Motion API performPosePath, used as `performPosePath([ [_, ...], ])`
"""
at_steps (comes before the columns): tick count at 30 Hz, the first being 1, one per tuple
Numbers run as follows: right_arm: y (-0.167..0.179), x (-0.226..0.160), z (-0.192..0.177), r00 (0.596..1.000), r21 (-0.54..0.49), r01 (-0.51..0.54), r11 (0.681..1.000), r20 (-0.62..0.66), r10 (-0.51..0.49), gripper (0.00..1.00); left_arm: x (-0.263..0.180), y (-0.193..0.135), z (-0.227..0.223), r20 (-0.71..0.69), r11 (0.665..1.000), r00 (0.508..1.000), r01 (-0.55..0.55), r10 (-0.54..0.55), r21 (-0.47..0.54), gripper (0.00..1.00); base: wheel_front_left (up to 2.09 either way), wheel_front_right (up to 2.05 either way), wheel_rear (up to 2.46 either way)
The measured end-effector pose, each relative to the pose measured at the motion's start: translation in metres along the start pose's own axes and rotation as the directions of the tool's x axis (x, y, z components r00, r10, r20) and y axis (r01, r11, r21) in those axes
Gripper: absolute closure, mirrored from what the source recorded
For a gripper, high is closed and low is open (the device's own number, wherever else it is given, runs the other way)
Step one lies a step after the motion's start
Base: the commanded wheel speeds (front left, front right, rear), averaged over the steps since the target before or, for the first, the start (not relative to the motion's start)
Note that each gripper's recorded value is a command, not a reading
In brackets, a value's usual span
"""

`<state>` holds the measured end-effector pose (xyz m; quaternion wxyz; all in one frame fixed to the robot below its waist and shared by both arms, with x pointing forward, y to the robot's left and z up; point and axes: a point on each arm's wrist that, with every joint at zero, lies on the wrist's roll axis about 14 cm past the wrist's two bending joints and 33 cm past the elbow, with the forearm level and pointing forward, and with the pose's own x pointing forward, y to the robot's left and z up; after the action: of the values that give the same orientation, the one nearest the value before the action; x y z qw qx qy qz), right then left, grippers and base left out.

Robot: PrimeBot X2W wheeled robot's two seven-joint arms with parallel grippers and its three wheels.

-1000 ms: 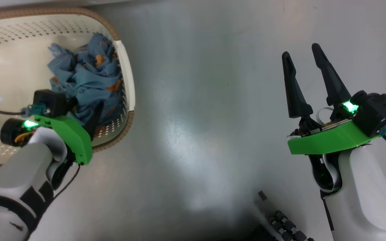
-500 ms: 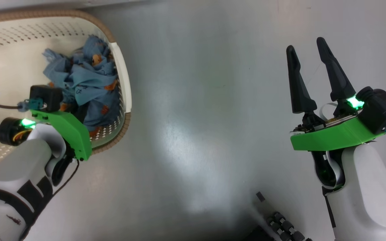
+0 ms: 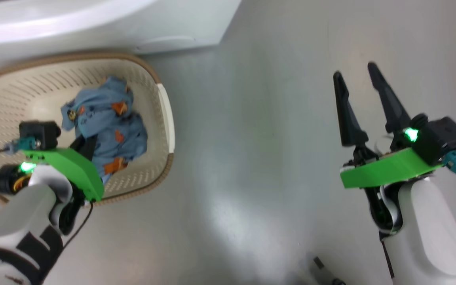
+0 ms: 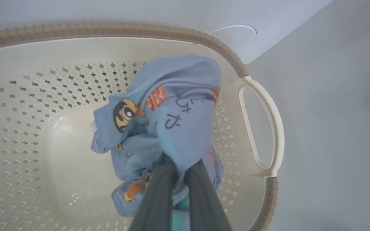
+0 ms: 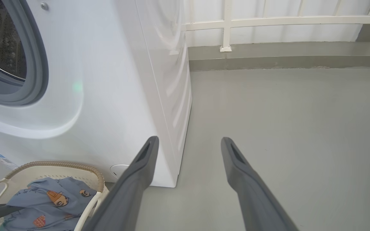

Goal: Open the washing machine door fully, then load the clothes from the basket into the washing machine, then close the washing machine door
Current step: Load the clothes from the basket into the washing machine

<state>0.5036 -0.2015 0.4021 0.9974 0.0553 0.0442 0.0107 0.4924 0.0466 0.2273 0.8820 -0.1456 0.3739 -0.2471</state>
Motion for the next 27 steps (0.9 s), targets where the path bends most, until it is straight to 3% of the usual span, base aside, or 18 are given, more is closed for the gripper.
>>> performPosePath([
  [19, 0.013, -0.068, 0.044, 0.999, 0.014, -0.026, 1.0, 0.04, 0.025, 0.0, -0.118, -0.015, 0.059, 0.302, 0.992, 0.946, -0.127, 0.122, -0.003, 1.0, 0.0, 0.0, 0.0],
  [27, 0.017, -0.101, 0.059, 0.997, 0.021, -0.039, 0.999, 0.067, 0.038, 0.0, -0.181, -0.024, 0.093, 0.485, 0.982, 0.861, -0.185, 0.15, 0.025, 1.0, 0.0, 0.0, 0.0],
])
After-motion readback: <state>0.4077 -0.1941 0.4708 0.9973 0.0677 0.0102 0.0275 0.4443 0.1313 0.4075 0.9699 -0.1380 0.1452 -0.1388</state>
